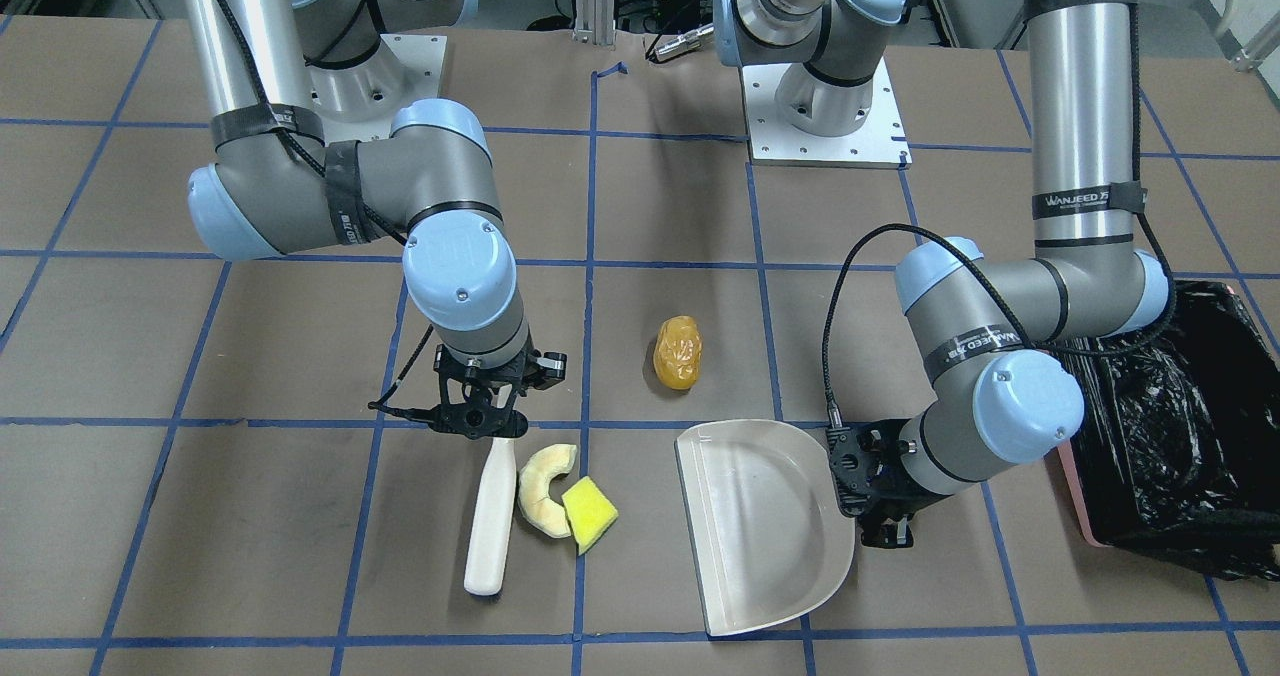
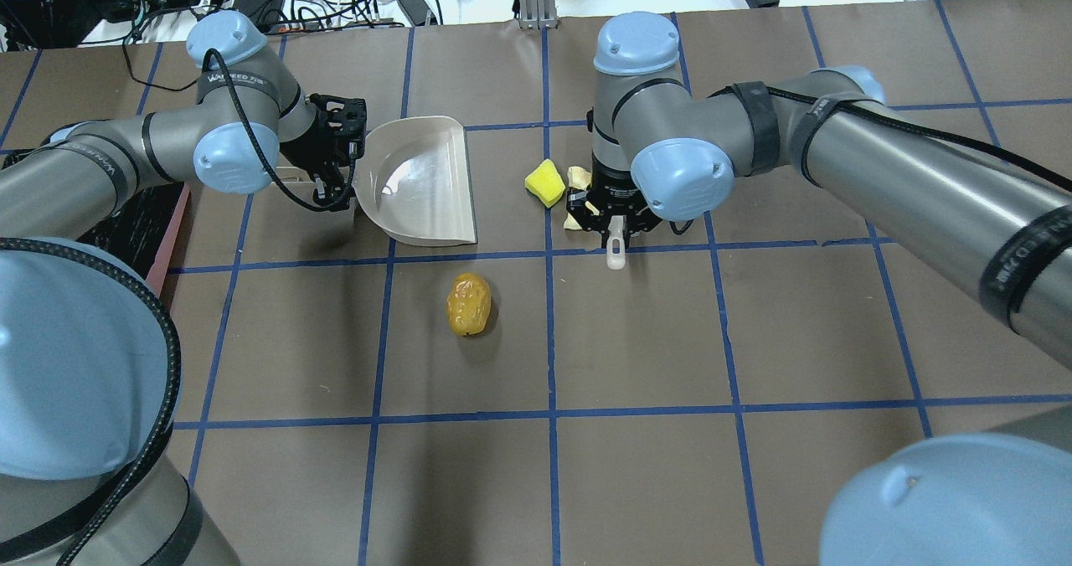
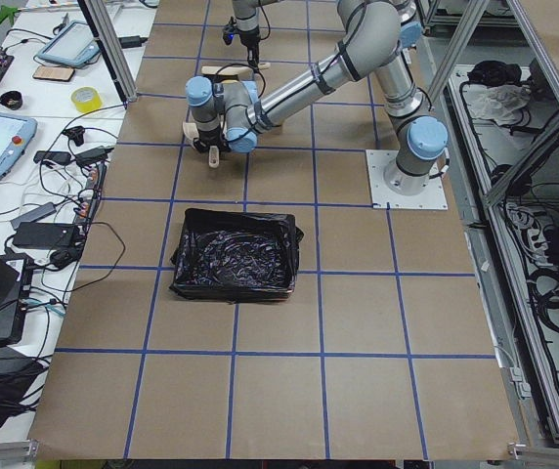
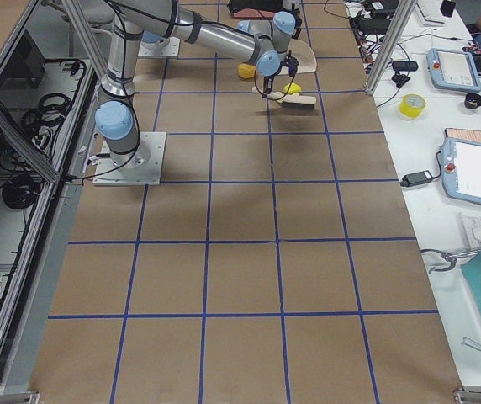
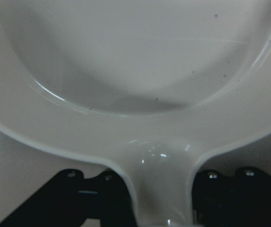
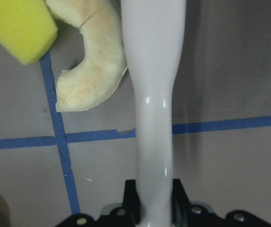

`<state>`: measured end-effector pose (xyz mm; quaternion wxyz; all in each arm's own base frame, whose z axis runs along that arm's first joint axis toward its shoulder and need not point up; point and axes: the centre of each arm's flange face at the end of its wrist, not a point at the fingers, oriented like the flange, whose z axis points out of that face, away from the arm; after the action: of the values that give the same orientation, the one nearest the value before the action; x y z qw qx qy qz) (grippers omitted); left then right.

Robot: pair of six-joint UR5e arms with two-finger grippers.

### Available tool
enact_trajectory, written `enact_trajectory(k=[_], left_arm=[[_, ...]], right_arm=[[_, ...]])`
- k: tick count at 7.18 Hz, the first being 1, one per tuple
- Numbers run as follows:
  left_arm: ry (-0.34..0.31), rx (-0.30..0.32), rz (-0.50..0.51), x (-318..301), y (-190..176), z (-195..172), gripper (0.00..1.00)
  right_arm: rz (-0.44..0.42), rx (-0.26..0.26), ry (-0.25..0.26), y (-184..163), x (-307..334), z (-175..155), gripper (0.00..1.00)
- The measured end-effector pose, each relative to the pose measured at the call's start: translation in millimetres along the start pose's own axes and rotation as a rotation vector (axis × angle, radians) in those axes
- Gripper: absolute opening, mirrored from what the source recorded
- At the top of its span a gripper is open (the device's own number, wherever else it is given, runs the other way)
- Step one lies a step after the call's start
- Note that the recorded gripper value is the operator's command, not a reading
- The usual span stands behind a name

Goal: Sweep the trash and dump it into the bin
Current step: 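Sweep the sponge and peel into the dustpan with the right-held brush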

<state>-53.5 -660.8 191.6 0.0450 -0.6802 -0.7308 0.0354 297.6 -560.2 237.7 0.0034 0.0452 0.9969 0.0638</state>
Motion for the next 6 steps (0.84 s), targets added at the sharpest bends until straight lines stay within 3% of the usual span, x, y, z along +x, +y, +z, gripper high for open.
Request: enact_trajectory(k=[6], left_arm=[[0.000,0.001,0.000,0.6,-0.2,0.8,0.00]], right_arm=[[0.176,0.002,-0.149,9.0,-167.6,11.2,0.00]])
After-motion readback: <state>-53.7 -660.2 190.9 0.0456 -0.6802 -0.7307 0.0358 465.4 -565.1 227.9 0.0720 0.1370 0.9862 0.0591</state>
